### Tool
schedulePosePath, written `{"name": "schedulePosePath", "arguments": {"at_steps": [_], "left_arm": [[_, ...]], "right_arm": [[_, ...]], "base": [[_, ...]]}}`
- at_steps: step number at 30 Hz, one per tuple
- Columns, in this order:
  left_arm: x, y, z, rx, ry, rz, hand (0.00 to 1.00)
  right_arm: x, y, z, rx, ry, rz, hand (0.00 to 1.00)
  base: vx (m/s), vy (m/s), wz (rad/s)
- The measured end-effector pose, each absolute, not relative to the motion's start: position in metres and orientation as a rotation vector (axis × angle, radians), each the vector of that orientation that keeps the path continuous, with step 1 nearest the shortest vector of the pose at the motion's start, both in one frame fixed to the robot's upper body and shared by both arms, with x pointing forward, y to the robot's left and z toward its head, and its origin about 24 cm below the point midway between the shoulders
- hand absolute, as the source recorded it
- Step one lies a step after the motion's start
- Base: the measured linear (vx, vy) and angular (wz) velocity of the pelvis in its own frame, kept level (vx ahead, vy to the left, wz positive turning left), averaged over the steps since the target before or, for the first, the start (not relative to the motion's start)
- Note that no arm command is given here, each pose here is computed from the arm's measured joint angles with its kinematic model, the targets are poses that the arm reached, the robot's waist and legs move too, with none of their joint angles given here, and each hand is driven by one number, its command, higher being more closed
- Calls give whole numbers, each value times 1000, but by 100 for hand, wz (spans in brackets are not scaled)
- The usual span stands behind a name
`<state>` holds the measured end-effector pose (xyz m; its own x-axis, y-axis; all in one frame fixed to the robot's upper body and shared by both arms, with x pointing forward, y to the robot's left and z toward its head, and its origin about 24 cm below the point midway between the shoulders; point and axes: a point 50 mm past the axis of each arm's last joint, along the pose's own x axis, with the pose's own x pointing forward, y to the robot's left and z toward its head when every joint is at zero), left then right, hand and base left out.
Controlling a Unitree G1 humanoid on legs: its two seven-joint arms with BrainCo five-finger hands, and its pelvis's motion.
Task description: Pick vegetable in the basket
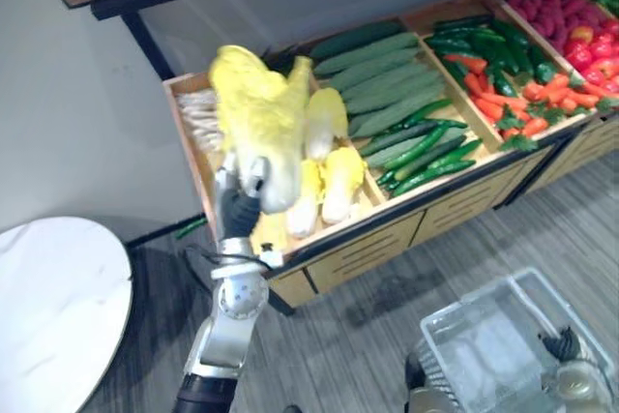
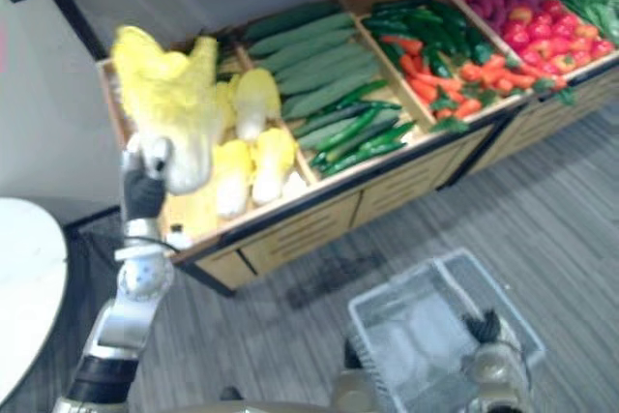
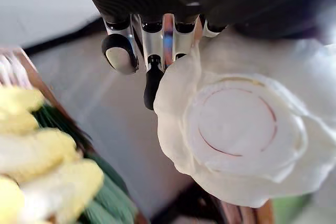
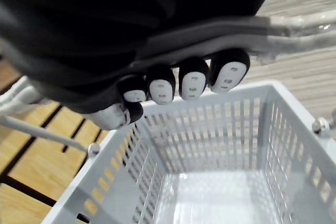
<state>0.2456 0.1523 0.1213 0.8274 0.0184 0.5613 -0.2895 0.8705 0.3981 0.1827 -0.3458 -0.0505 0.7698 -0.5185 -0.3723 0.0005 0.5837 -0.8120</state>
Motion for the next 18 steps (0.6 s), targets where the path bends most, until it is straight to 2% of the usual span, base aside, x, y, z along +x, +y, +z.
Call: {"name": "schedulePosePath", "arguments": {"at_steps": [4, 13, 18], "left_arm": [[237, 122, 110, 529, -586, -117, 100], [212, 70, 77, 526, -518, -570, 100], [215, 50, 51, 610, -449, -747, 100]], "right_arm": [[219, -338, -24, -1006, 505, -199, 100], [252, -302, 20, -1145, 260, 49, 100], [259, -256, 31, -1087, 121, 276, 100]], "base": [[-52, -20, -67], [-32, -10, -36], [-9, 6, -18]]}}
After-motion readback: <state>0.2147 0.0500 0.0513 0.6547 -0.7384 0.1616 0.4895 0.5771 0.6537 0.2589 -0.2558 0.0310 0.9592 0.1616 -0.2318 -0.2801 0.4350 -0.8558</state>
